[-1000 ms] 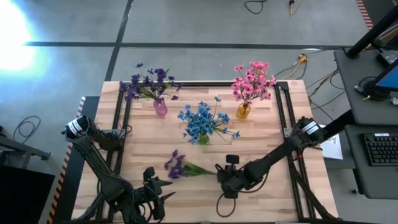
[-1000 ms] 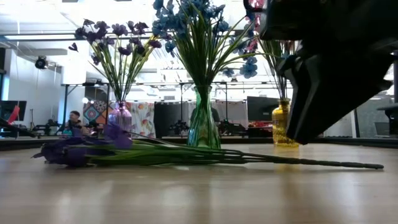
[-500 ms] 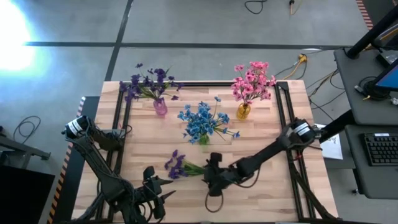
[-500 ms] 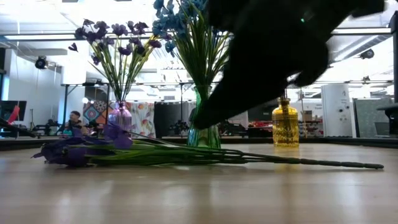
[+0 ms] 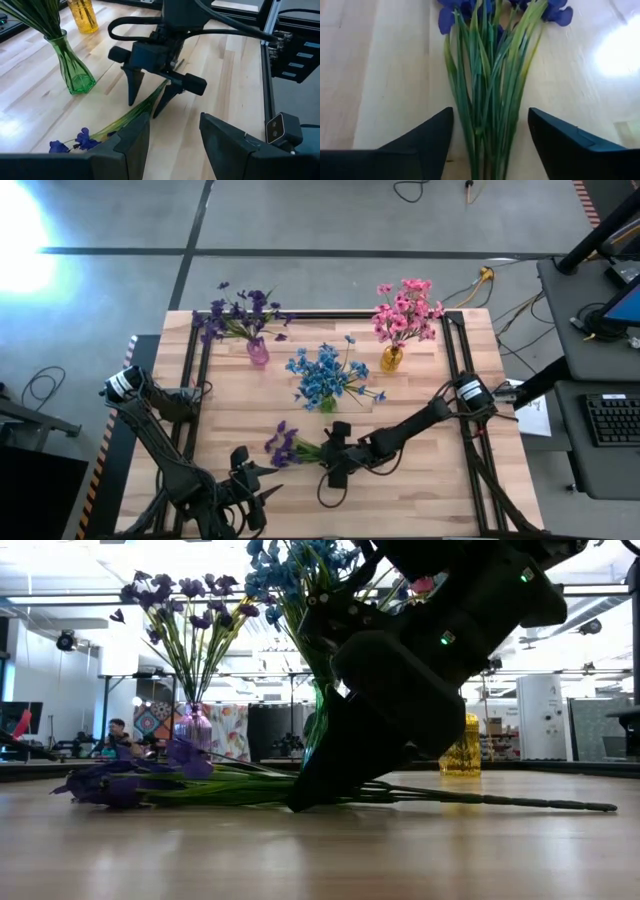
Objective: Sort flowers into vase by color
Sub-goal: Put the violet flowers into the violet vase
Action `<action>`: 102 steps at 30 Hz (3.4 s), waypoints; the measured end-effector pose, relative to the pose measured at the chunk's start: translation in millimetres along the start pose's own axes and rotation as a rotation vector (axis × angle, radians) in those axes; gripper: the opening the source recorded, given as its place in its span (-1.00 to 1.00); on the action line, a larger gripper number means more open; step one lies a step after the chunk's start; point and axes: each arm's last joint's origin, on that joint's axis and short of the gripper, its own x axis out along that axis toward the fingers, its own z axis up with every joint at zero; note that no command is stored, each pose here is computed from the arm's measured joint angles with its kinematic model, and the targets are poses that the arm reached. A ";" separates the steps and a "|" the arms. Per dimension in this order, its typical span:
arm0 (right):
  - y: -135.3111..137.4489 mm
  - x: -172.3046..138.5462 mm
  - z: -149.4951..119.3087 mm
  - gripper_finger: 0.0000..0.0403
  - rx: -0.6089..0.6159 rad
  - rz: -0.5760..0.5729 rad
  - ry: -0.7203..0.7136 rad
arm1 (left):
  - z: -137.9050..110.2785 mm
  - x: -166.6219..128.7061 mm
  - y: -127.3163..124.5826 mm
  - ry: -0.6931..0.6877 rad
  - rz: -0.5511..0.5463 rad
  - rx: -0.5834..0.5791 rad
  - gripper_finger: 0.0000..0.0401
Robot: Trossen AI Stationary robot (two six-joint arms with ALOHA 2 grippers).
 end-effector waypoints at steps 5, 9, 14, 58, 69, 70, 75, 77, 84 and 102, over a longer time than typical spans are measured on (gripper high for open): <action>0.5 -0.2 -0.7 -0.09 0.020 0.006 0.003 | 0.2 0.2 0.0 -0.001 0.000 0.002 -0.18; 0.6 -0.2 -1.2 -0.46 0.028 0.008 0.007 | 0.2 0.2 0.0 -0.001 0.001 0.002 -0.18; 1.3 -3.8 -0.3 -0.87 0.034 0.006 0.009 | 0.2 0.3 0.1 -0.003 0.002 0.008 -0.18; 27.2 -204.9 16.3 -0.86 0.004 0.321 -0.972 | -4.0 34.5 -25.9 -0.299 0.138 0.101 -0.18; 40.2 -183.4 15.1 -0.86 -0.056 0.270 -1.205 | 39.3 92.0 -46.0 -0.275 -0.037 0.213 -0.18; 43.1 -182.6 18.1 -0.86 -0.073 0.268 -1.220 | 45.7 96.1 -47.4 -0.283 -0.070 0.220 -0.18; 54.3 -178.3 28.4 -0.86 -0.138 0.251 -1.256 | 68.0 107.1 -51.1 -0.356 -0.093 0.201 -0.18; 58.2 -177.8 31.9 -0.86 -0.156 0.273 -1.276 | 71.3 111.8 -52.3 -0.371 -0.085 0.208 -0.18; 61.3 -175.6 35.2 -0.86 -0.220 0.238 -1.294 | 75.0 124.3 -67.2 -0.383 -0.221 0.288 -0.18; 58.0 -177.3 38.8 -0.86 -0.229 0.273 -1.342 | 92.7 136.8 -71.0 -0.425 -0.097 0.286 -0.35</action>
